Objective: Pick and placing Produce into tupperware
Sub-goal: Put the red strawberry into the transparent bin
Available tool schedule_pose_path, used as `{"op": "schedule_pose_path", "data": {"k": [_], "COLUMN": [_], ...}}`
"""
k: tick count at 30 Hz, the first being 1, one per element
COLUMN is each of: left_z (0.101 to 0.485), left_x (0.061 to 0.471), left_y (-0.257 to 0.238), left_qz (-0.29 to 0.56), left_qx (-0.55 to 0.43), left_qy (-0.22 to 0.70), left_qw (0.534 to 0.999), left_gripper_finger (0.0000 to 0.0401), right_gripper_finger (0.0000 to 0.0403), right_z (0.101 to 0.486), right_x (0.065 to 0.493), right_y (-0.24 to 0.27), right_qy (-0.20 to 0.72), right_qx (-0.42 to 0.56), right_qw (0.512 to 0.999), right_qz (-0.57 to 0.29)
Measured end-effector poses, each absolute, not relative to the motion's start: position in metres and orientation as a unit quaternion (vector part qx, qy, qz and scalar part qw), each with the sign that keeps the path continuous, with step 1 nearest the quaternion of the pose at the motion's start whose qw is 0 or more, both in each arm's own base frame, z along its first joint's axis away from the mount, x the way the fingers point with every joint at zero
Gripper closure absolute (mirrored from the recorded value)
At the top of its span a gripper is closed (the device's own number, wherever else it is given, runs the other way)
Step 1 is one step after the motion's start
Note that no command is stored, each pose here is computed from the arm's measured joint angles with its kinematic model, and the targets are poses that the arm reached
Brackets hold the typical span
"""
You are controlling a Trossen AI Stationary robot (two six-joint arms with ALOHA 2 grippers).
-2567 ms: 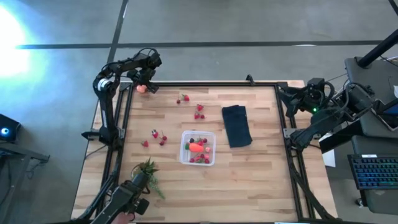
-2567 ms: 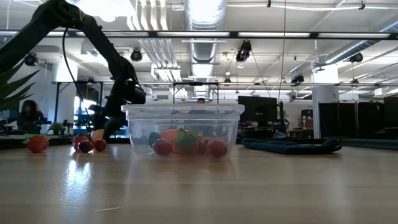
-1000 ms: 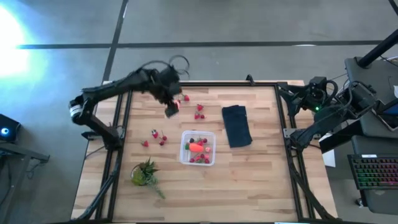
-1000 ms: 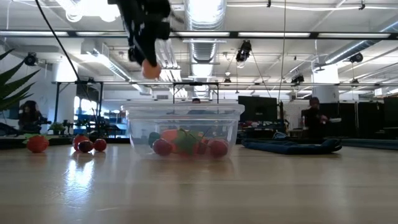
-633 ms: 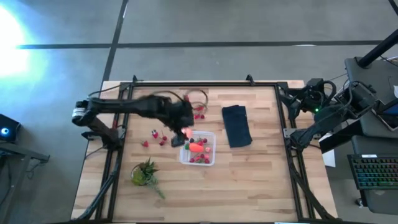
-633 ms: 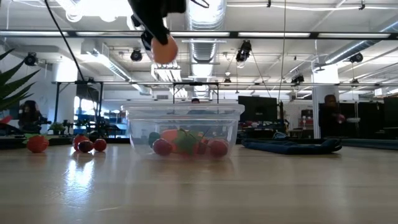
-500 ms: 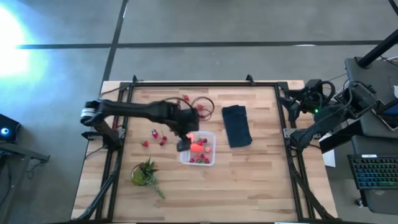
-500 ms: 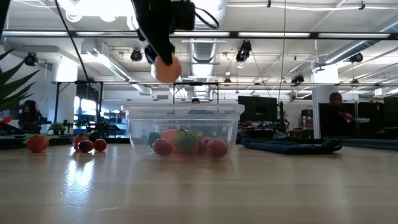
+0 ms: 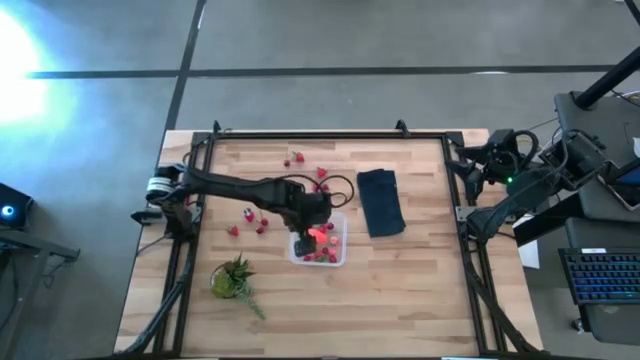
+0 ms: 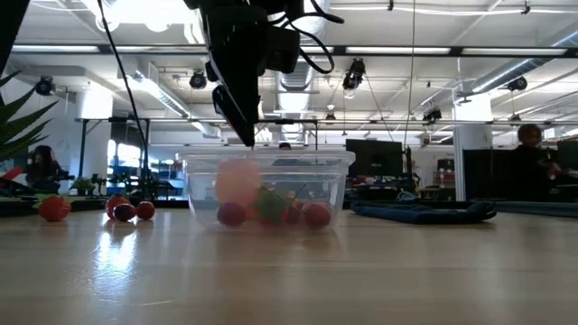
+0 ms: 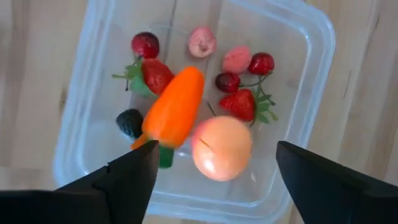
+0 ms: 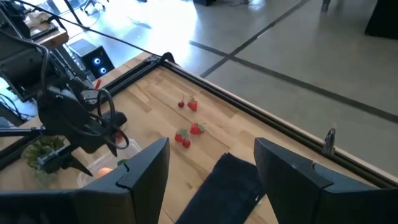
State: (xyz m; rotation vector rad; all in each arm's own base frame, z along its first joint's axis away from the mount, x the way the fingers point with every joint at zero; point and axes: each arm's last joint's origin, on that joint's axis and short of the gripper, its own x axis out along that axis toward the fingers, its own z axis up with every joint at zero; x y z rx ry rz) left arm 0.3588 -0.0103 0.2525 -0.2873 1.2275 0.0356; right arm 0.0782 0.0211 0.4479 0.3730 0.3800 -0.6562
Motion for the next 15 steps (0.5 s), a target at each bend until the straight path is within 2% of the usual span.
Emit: {"op": "schedule_pose_path", "data": {"k": [3, 5, 8, 10, 12, 15], "left_z": [0.26, 0.268, 0.279, 0.28, 0.277, 0.266], "left_x": [0.349, 0.333, 0.302, 0.282, 0.268, 0.251], "left_y": [-0.008, -0.004, 0.008, 0.022, 0.036, 0.045], "left_qz": [0.024, 0.046, 0.143, 0.217, 0.288, 0.335], "left_qx": [-0.135, -0.123, -0.097, -0.137, -0.219, -0.293], "left_qy": [0.589, 0.621, 0.678, 0.704, 0.699, 0.681], "left_qw": [0.796, 0.772, 0.714, 0.662, 0.617, 0.582], "left_gripper_finger": [0.0081, 0.0081, 0.0086, 0.0093, 0.01, 0.0111], "right_gripper_finger": [0.0177, 0.0177, 0.0177, 0.0177, 0.0177, 0.0177], "right_z": [0.449, 0.449, 0.449, 0.45, 0.45, 0.45], "right_x": [0.075, 0.073, 0.07, 0.068, 0.067, 0.067], "right_y": [0.019, 0.018, 0.016, 0.014, 0.014, 0.014], "right_qy": [0.182, 0.18, 0.177, 0.174, 0.17, 0.166], "right_qx": [0.184, 0.186, 0.189, 0.19, 0.186, 0.183], "right_qw": [0.913, 0.913, 0.913, 0.914, 0.914, 0.914], "right_qz": [-0.317, -0.316, -0.314, -0.314, -0.317, -0.321]}}
